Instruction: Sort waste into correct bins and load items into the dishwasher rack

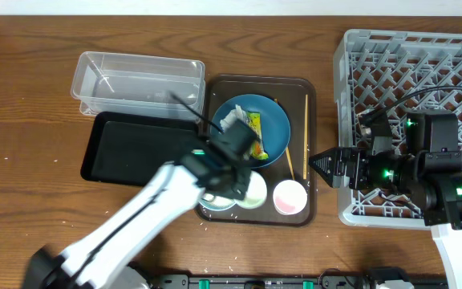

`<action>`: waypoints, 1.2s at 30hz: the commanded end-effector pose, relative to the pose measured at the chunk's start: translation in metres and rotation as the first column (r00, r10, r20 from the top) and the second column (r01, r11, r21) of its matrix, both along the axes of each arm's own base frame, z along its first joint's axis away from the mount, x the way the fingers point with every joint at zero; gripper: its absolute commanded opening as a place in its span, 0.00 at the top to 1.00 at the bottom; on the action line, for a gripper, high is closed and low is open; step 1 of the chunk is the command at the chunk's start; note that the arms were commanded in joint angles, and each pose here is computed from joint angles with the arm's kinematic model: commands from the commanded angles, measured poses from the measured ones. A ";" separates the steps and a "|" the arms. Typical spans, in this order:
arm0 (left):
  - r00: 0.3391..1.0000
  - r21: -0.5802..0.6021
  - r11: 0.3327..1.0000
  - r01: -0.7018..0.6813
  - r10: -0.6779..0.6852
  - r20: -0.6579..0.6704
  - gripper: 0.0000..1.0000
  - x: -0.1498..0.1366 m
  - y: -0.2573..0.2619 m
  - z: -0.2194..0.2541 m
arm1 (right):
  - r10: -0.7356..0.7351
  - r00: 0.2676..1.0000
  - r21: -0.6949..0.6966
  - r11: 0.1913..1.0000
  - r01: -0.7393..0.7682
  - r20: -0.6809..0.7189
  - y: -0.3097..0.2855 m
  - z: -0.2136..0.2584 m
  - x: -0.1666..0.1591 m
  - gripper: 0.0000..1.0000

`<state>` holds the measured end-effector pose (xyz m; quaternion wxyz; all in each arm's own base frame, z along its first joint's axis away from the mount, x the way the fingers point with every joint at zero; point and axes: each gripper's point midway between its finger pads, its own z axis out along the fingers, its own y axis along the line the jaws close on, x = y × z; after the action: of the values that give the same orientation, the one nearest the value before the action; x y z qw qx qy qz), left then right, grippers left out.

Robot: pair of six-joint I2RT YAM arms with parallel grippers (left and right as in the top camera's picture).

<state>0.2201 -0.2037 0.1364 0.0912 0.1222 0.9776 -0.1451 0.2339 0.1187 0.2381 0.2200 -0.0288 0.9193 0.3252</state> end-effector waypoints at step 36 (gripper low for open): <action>0.951 -0.933 0.328 0.149 -0.308 0.044 0.59 -0.008 -0.015 0.192 | 0.479 0.647 0.112 0.747 -0.656 0.594 0.122 0.105 -0.031 0.41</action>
<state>0.2155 -0.2187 0.3192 0.0485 0.1573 0.7160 -0.6784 0.2014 0.2419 0.3384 0.3432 -0.3722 0.7002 0.5034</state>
